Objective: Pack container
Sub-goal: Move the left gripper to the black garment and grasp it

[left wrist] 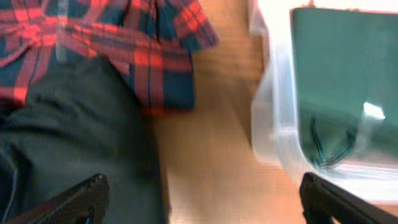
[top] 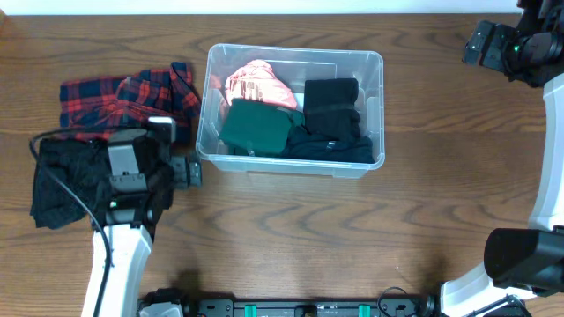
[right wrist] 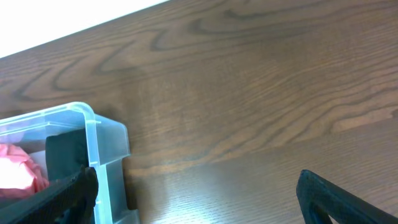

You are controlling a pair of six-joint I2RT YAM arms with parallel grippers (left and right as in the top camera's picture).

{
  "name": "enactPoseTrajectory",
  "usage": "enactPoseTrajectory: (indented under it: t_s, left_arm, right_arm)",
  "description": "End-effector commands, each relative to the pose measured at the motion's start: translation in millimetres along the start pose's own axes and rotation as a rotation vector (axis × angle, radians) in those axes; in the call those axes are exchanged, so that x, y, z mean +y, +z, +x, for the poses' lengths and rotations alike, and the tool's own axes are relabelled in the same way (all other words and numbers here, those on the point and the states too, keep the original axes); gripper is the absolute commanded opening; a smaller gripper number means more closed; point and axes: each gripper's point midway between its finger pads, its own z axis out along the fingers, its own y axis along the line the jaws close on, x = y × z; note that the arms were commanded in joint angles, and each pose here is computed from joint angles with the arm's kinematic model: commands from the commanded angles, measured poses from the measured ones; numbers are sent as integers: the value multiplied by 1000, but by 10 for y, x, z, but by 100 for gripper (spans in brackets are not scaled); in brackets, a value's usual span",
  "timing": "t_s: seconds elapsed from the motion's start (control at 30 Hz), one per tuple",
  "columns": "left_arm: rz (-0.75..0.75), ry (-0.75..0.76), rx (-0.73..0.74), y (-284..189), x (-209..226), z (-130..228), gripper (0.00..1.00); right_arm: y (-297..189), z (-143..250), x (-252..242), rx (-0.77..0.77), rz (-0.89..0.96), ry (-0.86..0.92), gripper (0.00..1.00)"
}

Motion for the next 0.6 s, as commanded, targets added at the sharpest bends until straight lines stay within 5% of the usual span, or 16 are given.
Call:
enactPoseTrajectory:
  t_s: [0.0, 0.57]
  left_arm:
    - [-112, -93, -13, 64, 213, -80, 98]
    - [-321, -121, 278, 650, 581, 608, 98]
  right_arm:
    - [15, 17, -21, 7, 6, 13, 99]
    - [15, 18, -18, 7, 6, 13, 99]
